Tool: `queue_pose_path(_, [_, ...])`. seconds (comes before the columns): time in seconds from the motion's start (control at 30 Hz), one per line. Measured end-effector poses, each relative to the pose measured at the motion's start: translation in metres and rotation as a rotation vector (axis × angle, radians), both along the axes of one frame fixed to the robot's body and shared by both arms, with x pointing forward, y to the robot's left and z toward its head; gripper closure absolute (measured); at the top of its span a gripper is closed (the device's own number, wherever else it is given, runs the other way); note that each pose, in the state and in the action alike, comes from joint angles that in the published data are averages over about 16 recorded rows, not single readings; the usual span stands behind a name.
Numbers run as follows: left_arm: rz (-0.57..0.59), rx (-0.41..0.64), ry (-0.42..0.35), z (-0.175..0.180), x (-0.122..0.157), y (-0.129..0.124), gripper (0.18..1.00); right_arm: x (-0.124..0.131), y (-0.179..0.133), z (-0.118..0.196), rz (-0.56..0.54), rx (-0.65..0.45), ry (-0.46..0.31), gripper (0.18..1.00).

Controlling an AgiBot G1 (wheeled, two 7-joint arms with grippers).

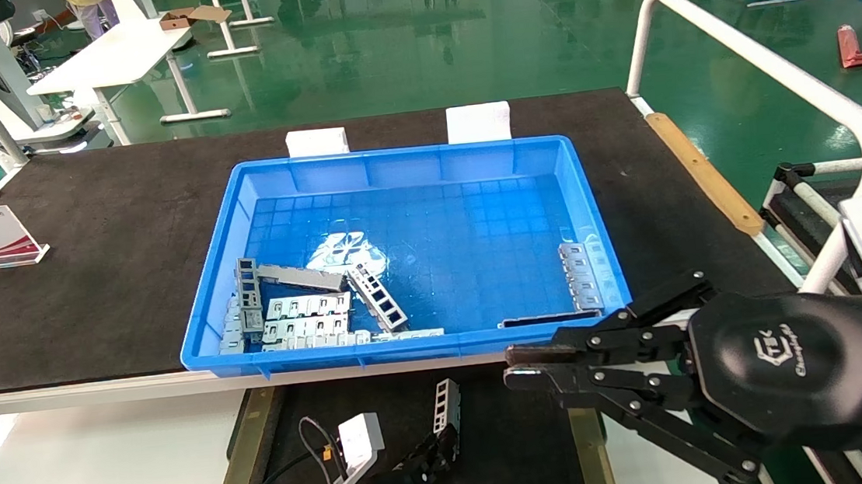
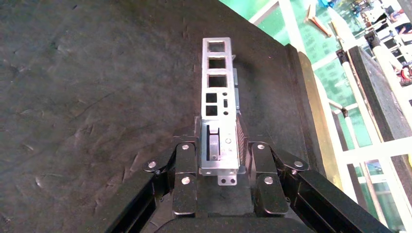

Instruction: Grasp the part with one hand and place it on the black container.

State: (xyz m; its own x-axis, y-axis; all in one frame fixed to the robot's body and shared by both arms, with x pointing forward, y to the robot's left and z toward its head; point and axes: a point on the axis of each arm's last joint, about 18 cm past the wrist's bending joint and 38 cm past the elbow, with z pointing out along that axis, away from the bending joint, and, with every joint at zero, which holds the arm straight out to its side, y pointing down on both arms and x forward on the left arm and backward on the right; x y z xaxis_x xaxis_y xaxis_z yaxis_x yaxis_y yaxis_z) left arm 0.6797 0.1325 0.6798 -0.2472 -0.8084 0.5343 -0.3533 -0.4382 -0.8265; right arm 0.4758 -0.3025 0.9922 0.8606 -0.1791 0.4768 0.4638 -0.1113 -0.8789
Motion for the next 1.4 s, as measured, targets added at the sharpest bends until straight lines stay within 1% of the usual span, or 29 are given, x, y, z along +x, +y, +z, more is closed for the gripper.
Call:
queue_pose_path(0.13, [-0.012, 0.017, -0.019, 0.002, -0.002, 0.0, 0.822, 0.0, 0.0, 0.0, 0.0, 0.0, 0.0, 0.946])
queue_pose_path(0.23, [-0.029, 0.043, -0.043, 0.005, -0.004, 0.001, 0.8, 0.0, 0.0, 0.0, 0.0, 0.0, 0.0, 0.912])
queue_pose_path(0.33, [-0.054, 0.08, -0.074, 0.008, -0.007, 0.004, 0.756, 0.0, 0.0, 0.0, 0.0, 0.0, 0.0, 0.881])
queue_pose_path(0.43, [-0.087, 0.128, -0.112, 0.011, -0.012, 0.008, 0.718, 0.0, 0.0, 0.0, 0.0, 0.0, 0.0, 0.828])
queue_pose_path(0.53, [-0.129, 0.181, -0.152, 0.014, -0.02, 0.014, 0.658, 0.0, 0.0, 0.0, 0.0, 0.0, 0.0, 0.782])
queue_pose_path(0.63, [-0.18, 0.234, -0.193, 0.017, -0.029, 0.021, 0.606, 0.0, 0.0, 0.0, 0.0, 0.0, 0.0, 0.709])
queue_pose_path(0.77, [-0.259, 0.298, -0.243, 0.023, -0.045, 0.032, 0.509, 0.0, 0.0, 0.0, 0.0, 0.0, 0.0, 0.622])
queue_pose_path(0.87, [-0.322, 0.337, -0.275, 0.029, -0.059, 0.041, 0.453, 0.0, 0.0, 0.0, 0.0, 0.0, 0.0, 0.543])
queue_pose_path(0.97, [-0.386, 0.368, -0.303, 0.037, -0.072, 0.049, 0.386, 0.0, 0.0, 0.0, 0.0, 0.0, 0.0, 0.48])
queue_pose_path(1.07, [-0.447, 0.393, -0.329, 0.047, -0.085, 0.058, 0.34, 0.0, 0.0, 0.0, 0.0, 0.0, 0.0, 0.405])
queue_pose_path(1.17, [-0.499, 0.412, -0.353, 0.059, -0.095, 0.067, 0.287, 0.0, 0.0, 0.0, 0.0, 0.0, 0.0, 0.356])
queue_pose_path(1.27, [-0.544, 0.427, -0.378, 0.071, -0.103, 0.075, 0.257, 0.0, 0.0, 0.0, 0.0, 0.0, 0.0, 0.3])
queue_pose_path(1.4, [-0.593, 0.441, -0.413, 0.088, -0.11, 0.084, 0.22, 0.0, 0.0, 0.0, 0.0, 0.0, 0.0, 0.254])
